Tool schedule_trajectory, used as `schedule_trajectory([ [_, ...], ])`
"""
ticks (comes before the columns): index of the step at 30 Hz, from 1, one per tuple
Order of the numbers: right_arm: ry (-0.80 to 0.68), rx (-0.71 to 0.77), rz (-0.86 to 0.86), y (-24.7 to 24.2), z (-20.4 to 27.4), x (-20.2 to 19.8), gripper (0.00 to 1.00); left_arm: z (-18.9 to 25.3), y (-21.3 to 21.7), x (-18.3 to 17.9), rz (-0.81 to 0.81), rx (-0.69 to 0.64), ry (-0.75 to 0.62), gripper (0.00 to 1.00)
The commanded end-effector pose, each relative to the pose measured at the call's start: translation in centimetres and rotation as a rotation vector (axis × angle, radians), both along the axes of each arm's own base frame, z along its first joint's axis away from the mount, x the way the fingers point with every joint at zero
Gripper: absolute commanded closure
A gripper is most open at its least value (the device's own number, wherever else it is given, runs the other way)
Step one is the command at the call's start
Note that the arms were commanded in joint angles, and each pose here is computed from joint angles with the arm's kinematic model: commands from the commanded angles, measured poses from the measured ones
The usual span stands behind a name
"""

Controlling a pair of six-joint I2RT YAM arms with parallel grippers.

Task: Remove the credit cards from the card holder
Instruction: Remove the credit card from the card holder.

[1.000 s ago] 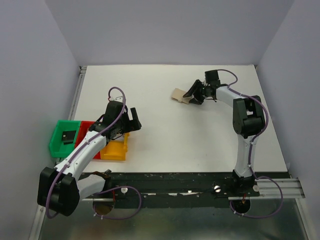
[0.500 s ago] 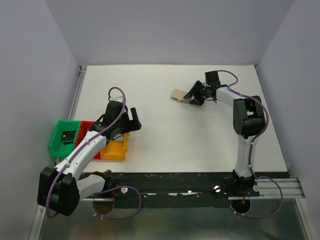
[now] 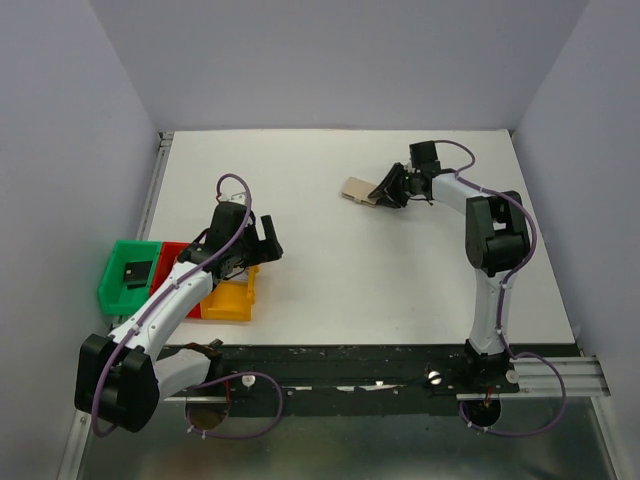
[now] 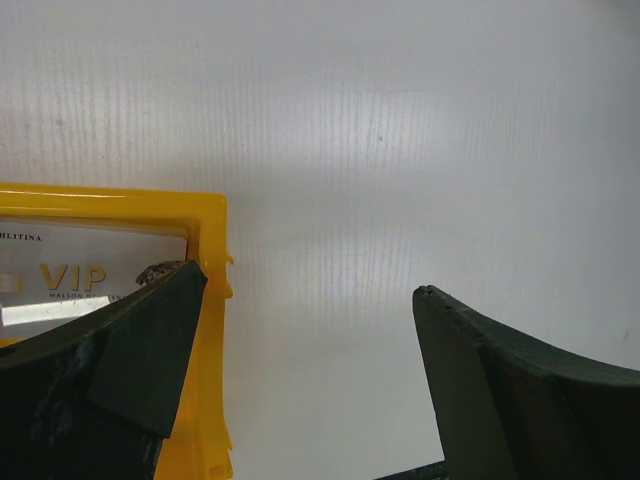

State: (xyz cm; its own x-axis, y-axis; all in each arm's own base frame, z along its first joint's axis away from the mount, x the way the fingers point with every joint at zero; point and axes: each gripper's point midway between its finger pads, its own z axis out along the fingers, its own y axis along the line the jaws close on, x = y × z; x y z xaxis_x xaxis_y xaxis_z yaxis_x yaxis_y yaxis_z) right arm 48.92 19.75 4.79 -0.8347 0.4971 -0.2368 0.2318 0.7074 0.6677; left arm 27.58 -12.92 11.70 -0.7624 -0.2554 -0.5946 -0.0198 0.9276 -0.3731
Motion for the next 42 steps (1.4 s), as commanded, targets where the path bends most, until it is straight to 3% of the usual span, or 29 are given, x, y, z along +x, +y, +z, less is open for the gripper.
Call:
schedule_trajectory([
  [1, 0.000, 0.040, 0.003, 0.4, -0.2, 0.9, 0.59, 0.3, -0.1, 0.1, -0.001, 0.002, -0.004, 0.01],
  [16, 0.004, 0.086, 0.005, 0.8, -0.4, 0.5, 1.00, 0.2, -0.1, 0.1, 0.001, 0.002, -0.001, 0.01],
  [24, -0.131, 0.153, 0.002, 1.0, 3.6, -0.6, 1.00, 0.5, 0.0, 0.2, 0.006, -0.001, -0.011, 0.01],
  [33, -0.238, 0.234, 0.056, 1.3, 9.0, -5.0, 1.00, 1.0, -0.9, 0.7, 0.024, -0.064, -0.025, 0.01],
  [42, -0.270, 0.296, 0.148, 2.6, 12.1, -11.6, 1.00, 3.0, -2.9, 1.1, 0.041, -0.266, -0.135, 0.01],
])
